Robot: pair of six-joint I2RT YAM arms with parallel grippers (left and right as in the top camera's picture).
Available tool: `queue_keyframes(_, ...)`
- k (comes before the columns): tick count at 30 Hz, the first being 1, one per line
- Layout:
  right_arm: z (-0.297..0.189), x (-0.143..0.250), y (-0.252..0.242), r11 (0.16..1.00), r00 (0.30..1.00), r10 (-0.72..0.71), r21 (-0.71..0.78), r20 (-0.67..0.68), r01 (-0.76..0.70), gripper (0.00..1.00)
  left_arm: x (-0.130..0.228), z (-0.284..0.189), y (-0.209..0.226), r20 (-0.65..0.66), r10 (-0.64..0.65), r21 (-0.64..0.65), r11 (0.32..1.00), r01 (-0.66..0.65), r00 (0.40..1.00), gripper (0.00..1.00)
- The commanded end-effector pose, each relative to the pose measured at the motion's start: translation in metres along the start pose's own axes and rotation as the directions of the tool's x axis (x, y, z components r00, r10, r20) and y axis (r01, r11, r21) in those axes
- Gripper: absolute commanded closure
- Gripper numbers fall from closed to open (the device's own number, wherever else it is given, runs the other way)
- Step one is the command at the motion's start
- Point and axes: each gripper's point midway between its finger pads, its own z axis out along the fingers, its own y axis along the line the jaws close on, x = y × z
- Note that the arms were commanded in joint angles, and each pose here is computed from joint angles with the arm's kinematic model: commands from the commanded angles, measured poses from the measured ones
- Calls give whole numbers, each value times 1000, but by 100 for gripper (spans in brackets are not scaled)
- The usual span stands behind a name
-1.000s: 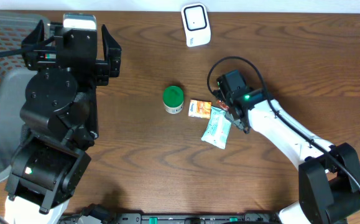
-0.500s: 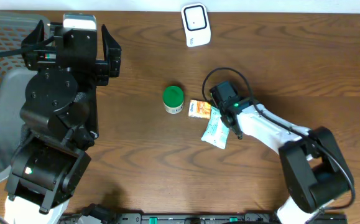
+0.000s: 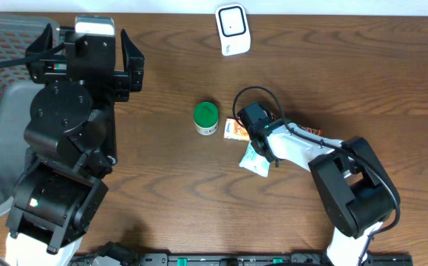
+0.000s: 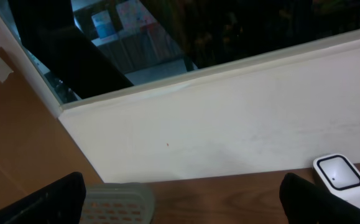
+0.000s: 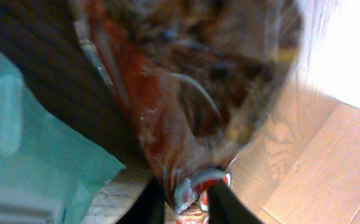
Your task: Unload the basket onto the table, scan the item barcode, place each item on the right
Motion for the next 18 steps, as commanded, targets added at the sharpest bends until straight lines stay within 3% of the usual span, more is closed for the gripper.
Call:
queue_keyframes(1,17,10,43,990,998,-49,-131,-27,45,88,-7,-4,7,16,0,-15,1000,0,1000,0)
queue_keyframes(3,16,9,41,991,999,-36,-128,-25,32,99,-7,-4,7,16,0,-15,1000,0,1000,0)
queue_keyframes(7,7,-1,36,991,1000,29,-133,3,-28,99,-7,-4,7,16,0,-15,1000,0,1000,0)
queue_keyframes(11,-17,-18,36,962,995,68,-270,76,-45,99,-7,-4,7,16,0,-15,1000,0,1000,0)
queue_keyframes(14,-51,-34,33,895,981,132,-443,143,-56,99,-7,-4,7,16,0,-15,1000,0,1000,0)
queue_keyframes(18,-101,-43,34,726,957,218,-687,189,-30,99,-7,-4,7,16,0,-15,1000,0,1000,0)
